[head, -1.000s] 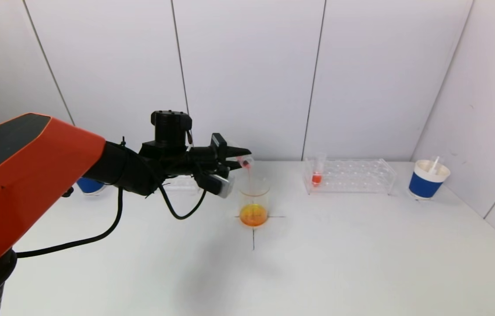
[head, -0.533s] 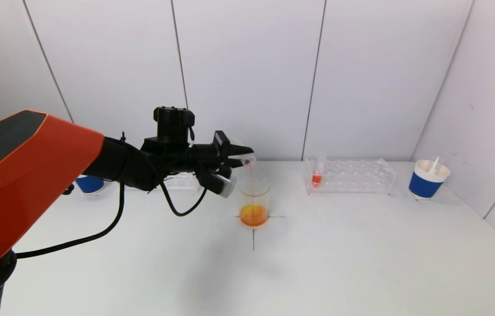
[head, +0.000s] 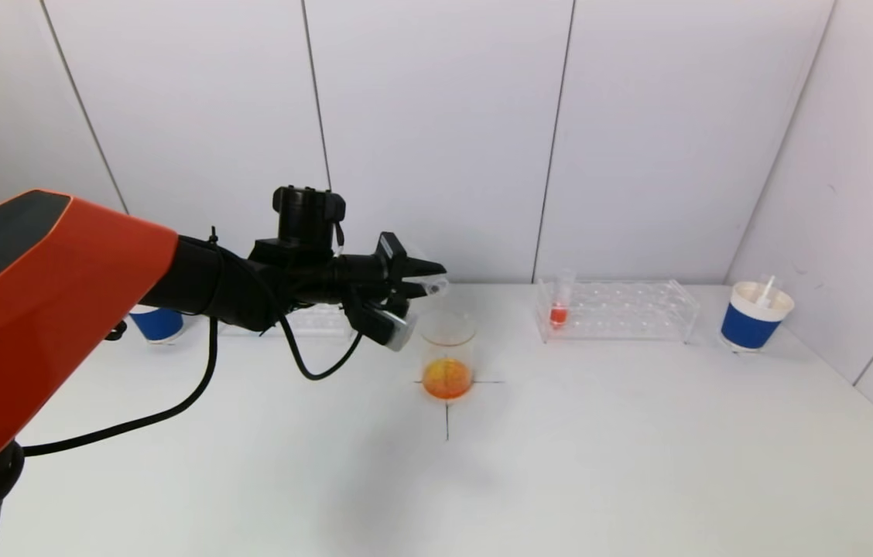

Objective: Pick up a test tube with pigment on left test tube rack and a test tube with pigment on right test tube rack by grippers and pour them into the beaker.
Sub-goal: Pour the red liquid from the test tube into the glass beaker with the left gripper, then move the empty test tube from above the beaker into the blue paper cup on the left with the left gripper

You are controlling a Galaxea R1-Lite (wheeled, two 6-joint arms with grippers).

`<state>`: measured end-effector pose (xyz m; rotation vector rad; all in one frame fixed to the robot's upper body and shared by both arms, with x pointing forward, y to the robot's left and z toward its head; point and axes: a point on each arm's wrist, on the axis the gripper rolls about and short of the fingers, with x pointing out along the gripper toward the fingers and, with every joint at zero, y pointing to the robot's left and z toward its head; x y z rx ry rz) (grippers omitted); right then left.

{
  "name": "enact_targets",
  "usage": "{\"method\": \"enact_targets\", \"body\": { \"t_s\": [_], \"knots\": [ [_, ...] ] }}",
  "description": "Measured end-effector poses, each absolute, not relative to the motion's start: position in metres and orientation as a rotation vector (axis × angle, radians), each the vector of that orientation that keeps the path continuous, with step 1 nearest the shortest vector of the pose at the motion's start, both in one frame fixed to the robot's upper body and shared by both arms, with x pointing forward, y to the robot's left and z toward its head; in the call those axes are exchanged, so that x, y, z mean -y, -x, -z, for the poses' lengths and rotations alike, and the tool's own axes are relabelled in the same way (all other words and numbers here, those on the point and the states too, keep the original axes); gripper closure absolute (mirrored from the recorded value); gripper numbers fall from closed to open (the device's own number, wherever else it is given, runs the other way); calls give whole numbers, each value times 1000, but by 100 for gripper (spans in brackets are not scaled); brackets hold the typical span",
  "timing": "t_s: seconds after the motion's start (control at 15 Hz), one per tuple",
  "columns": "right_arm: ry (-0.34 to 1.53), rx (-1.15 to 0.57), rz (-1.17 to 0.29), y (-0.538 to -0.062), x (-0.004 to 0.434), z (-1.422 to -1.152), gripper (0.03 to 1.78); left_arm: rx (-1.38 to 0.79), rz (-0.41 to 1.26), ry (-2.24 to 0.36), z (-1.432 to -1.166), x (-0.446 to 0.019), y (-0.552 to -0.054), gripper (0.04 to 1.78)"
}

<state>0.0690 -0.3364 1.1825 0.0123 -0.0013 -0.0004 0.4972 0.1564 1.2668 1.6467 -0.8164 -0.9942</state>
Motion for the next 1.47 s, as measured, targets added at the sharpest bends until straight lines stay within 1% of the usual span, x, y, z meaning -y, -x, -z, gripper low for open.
{"method": "enact_targets", "body": {
  "t_s": [0.47, 1.47],
  "knots": [
    [-12, 1, 0, -69, 336, -1182, 4, 849, 980, -1682, -1272, -153, -496, 138],
    [-12, 1, 0, -69, 336, -1182, 4, 846, 987, -1686, -1270, -154, -492, 138]
  ]
}}
